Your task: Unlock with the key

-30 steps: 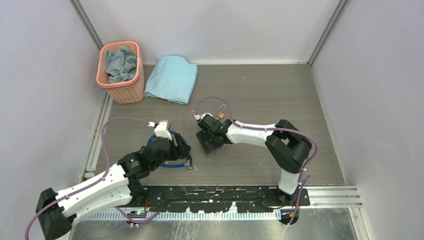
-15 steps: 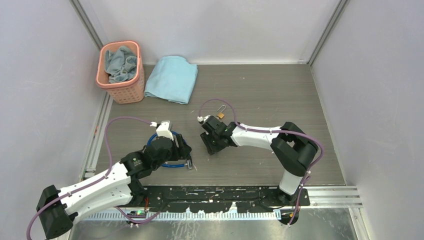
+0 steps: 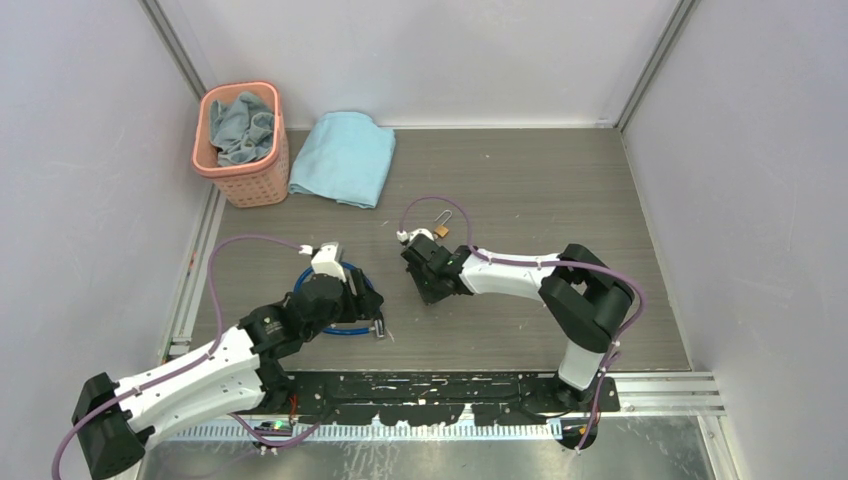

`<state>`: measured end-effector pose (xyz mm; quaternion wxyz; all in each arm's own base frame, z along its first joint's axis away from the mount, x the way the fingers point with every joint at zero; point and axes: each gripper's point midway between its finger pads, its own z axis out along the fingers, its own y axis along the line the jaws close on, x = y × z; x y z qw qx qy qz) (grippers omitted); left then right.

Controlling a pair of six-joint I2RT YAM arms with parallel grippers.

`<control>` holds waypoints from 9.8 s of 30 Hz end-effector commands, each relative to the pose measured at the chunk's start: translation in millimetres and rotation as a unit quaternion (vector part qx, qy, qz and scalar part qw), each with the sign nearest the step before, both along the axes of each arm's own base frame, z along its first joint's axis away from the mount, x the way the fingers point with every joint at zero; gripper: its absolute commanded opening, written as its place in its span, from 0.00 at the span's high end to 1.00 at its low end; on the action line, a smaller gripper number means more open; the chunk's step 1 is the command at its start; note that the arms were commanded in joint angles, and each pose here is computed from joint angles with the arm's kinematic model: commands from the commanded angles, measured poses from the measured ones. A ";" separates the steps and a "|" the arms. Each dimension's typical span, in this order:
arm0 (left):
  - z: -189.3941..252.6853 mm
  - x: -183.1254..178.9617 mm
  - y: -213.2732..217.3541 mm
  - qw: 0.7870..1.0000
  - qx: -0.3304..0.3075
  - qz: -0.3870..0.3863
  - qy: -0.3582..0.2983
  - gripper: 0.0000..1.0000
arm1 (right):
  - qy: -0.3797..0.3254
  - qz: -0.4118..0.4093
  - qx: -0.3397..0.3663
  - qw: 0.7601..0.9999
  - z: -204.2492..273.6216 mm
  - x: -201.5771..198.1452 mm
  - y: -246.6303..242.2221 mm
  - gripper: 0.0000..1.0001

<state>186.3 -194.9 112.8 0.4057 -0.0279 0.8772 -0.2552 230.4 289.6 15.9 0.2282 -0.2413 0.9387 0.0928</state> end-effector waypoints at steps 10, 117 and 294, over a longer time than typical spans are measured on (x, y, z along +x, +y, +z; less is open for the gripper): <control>32.6 1.4 -0.9 0.999 -0.018 -0.010 -0.029 0.38 | -0.074 0.000 0.002 0.997 40.0 6.2 0.7 0.99; 146.8 -126.9 -83.6 0.836 -0.239 -0.461 -0.179 1.00 | -0.086 0.305 0.269 0.910 242.2 -160.6 20.1 0.95; 160.0 -152.5 -85.8 0.783 -0.273 -0.526 -0.185 1.00 | -0.044 0.362 0.295 0.883 267.0 -180.8 16.5 0.99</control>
